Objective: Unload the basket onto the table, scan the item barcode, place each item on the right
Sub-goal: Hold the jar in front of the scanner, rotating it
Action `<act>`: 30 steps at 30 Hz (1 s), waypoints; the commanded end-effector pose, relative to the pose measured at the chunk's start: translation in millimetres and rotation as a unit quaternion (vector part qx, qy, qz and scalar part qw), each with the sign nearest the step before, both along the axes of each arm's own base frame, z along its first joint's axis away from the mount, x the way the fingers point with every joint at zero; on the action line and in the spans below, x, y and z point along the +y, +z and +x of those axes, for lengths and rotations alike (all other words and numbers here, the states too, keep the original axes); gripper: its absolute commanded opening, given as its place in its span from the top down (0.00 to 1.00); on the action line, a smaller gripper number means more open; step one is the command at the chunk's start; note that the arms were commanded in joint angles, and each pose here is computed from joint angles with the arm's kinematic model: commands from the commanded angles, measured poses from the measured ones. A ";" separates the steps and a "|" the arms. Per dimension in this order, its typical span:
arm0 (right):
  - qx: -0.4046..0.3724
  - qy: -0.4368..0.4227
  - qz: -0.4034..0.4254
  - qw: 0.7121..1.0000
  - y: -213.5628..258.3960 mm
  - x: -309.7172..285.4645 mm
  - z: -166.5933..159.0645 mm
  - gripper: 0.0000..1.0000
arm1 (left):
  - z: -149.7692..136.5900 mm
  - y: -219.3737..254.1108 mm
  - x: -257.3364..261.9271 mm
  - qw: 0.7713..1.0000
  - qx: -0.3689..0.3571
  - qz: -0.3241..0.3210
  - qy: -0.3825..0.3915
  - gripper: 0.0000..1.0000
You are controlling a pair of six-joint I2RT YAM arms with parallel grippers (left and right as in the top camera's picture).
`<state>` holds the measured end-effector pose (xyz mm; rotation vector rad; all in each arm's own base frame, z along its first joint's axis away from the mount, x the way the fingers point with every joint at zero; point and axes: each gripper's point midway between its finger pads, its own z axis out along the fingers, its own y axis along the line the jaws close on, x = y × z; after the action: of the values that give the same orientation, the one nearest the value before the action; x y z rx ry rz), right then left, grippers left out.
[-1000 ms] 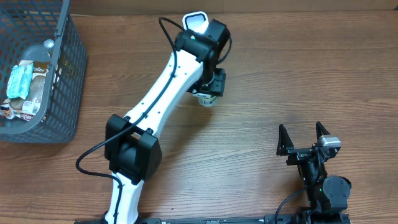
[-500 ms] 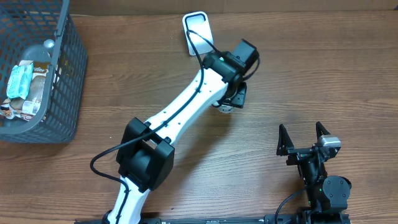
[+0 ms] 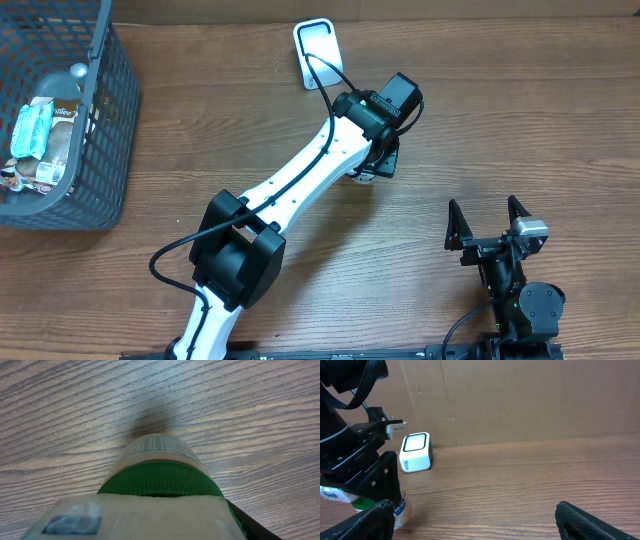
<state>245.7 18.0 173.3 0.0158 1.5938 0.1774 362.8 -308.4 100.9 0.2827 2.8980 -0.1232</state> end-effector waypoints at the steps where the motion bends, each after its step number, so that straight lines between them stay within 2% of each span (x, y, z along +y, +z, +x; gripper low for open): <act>1: -0.002 0.005 0.000 1.000 -2.0 2.1 -0.2 0.00 | 1.0 7.8 -0.6 1.000 -0.013 -0.003 0.011 0.91; 13: -0.002 0.005 0.000 1.000 -2.0 2.1 -0.2 0.00 | -4.3 -11.1 -4.2 1.000 0.009 0.006 0.009 0.91; 30: -0.002 0.005 0.000 1.000 -1.9 2.1 -0.2 0.00 | -5.9 -12.8 -6.5 1.000 0.008 0.007 0.017 0.89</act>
<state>245.7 17.9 173.3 0.0161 1.5937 0.1771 359.1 -311.8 93.0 0.2608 2.9165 -0.1154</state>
